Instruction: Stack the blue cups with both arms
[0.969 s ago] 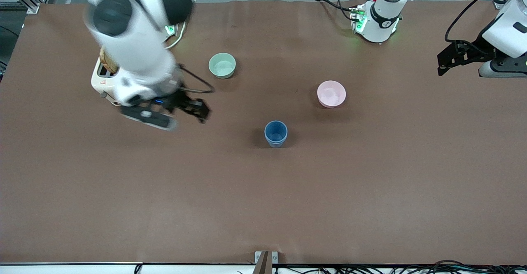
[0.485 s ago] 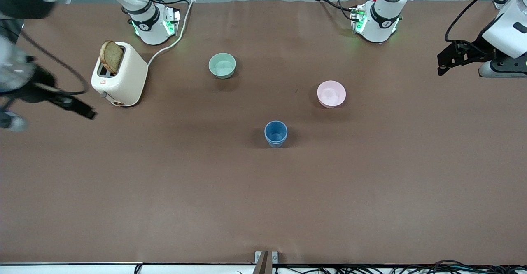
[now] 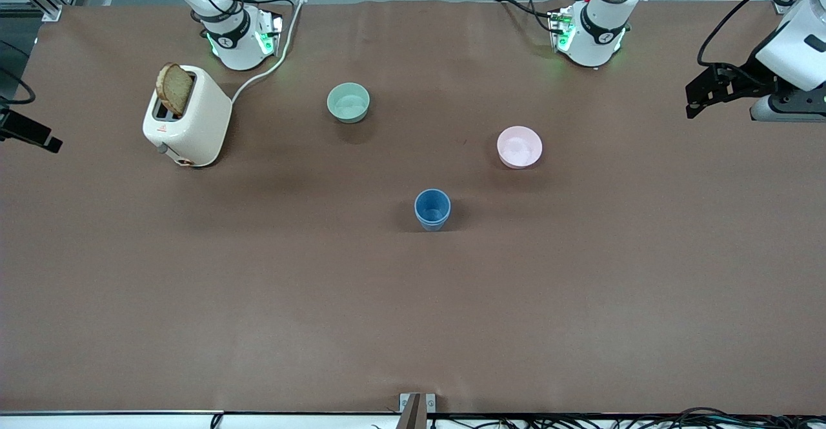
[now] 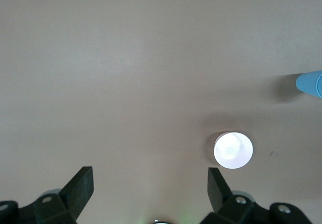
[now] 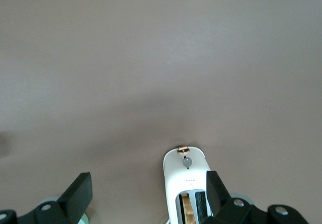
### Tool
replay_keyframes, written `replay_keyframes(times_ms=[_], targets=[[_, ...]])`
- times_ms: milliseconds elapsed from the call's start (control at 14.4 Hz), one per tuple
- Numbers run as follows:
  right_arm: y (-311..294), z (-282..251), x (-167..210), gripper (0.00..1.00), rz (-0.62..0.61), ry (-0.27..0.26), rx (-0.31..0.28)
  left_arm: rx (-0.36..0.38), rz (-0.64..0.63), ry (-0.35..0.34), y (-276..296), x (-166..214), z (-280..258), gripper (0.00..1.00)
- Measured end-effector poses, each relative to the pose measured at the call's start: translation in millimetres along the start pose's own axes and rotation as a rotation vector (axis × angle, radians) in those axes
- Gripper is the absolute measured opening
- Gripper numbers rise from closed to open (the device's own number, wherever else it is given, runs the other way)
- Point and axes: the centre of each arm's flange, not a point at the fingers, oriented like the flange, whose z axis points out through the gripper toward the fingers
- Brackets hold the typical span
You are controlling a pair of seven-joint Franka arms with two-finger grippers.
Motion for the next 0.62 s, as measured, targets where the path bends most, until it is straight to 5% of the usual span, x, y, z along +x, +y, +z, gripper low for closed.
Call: replay_keyframes(times_ms=[623], targets=[[-6,-21,-19,1.00,-0.104,0.047,-0.016,-0.001,-0.005,0.008,-2,0,-4,1.00]])
